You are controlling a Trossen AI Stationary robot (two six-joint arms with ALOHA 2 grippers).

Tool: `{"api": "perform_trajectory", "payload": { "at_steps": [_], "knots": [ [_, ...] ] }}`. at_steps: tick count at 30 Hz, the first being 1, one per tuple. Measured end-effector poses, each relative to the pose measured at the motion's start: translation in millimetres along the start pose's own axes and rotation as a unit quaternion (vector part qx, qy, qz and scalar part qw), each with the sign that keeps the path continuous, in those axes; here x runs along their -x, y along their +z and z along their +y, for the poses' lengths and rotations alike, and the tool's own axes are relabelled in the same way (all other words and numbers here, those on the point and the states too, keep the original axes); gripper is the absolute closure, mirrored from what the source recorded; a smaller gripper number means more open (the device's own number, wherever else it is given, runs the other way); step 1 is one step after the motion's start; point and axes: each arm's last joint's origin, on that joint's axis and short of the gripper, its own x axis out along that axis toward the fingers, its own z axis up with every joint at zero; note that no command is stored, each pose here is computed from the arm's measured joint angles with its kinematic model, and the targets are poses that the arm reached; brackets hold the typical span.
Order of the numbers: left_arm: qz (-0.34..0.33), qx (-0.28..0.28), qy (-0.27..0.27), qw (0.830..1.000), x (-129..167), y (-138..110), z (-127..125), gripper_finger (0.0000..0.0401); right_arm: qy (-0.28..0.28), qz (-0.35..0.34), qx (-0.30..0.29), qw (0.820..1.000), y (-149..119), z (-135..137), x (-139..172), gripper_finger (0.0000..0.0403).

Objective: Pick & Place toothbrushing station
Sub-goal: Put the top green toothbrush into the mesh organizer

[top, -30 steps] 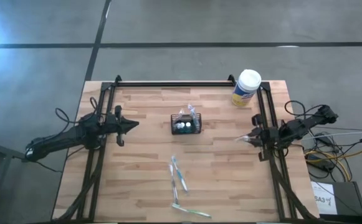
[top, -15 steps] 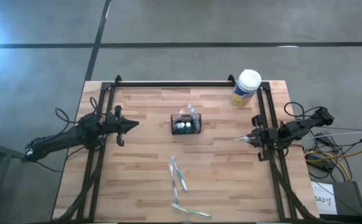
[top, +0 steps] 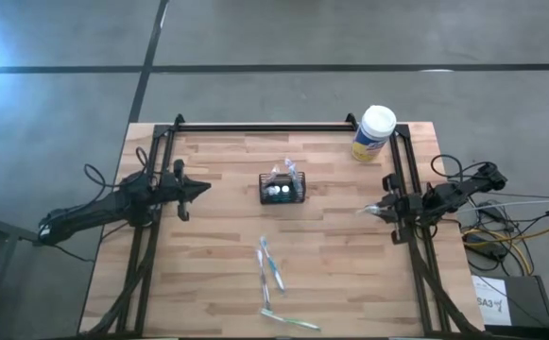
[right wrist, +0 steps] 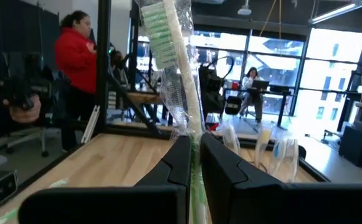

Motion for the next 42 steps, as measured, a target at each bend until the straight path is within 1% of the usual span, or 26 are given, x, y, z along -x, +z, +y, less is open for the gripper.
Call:
{"api": "perform_trajectory", "payload": {
  "at_steps": [5, 8, 12, 16, 20, 23, 25, 27, 29, 31, 34, 36, 38, 42],
  "knots": [
    [-0.001, 0.005, 0.010, 1.000, -0.4, -1.6, 0.7, 0.0390, -0.004, -0.006, -0.001, 1.000, 1.4, -0.5, -0.3, 0.0385],
    [-0.003, 0.006, 0.010, 1.000, -0.4, -1.1, 0.7, 0.0388, -0.036, -0.024, -0.020, 0.999, 5.8, -2.4, -1.1, 0.0385],
    [-0.016, 0.006, 0.006, 1.000, -0.3, 1.3, 0.3, 0.0390, -0.043, -0.042, -0.016, 0.998, 13.7, -1.7, -6.5, 0.0385],
    [-0.017, 0.006, 0.012, 1.000, -0.3, 1.4, 0.7, 0.0392, -0.055, -0.026, 0.005, 0.998, 31.0, -1.7, -18.7, 0.0385],
    [-0.018, 0.007, 0.022, 1.000, -0.3, 1.6, 1.3, 0.0392, -0.084, -0.008, 0.029, 0.996, 53.4, -5.1, -38.6, 0.0385],
    [-0.019, 0.007, 0.024, 1.000, -0.3, 1.5, 1.4, 0.0389, -0.107, -0.021, 0.060, 0.992, 69.6, -8.9, -55.8, 0.0385],
    [-0.019, 0.007, 0.024, 1.000, -0.3, 1.6, 1.4, 0.0388, -0.100, -0.036, 0.080, 0.991, 79.3, -12.5, -67.5, 0.0385],
    [-0.019, 0.009, 0.024, 0.999, -0.3, 1.6, 1.4, 0.0389, -0.079, -0.052, 0.090, 0.991, 87.9, -17.6, -79.2, 0.0385],
    [-0.020, 0.011, 0.024, 0.999, -0.3, 1.7, 1.4, 0.0390, -0.057, -0.053, 0.090, 0.993, 91.6, -24.7, -91.0, 0.0385],
    [-0.020, 0.012, 0.024, 0.999, -0.3, 1.7, 1.4, 0.0392, -0.047, -0.047, 0.082, 0.994, 90.8, -34.0, -103.2, 0.0385],
    [-0.020, 0.012, 0.024, 0.999, -0.4, 1.5, 1.4, 0.0393, -0.035, -0.034, 0.063, 0.997, 80.1, -50.4, -120.6, 0.0385],
    [-0.020, 0.012, 0.024, 0.999, -0.4, 1.5, 1.4, 0.0391, -0.027, -0.040, 0.053, 0.997, 70.8, -61.0, -130.2, 0.0385],
    [-0.020, 0.012, 0.024, 0.999, -0.4, 1.5, 1.4, 0.0389, -0.020, -0.057, 0.053, 0.997, 58.0, -68.6, -137.2, 0.0385],
    [-0.020, 0.012, 0.023, 0.999, -0.4, 1.5, 1.4, 0.0389, -0.030, -0.067, 0.052, 0.996, 27.7, -79.6, -146.4, 0.0385]
  ]
}}
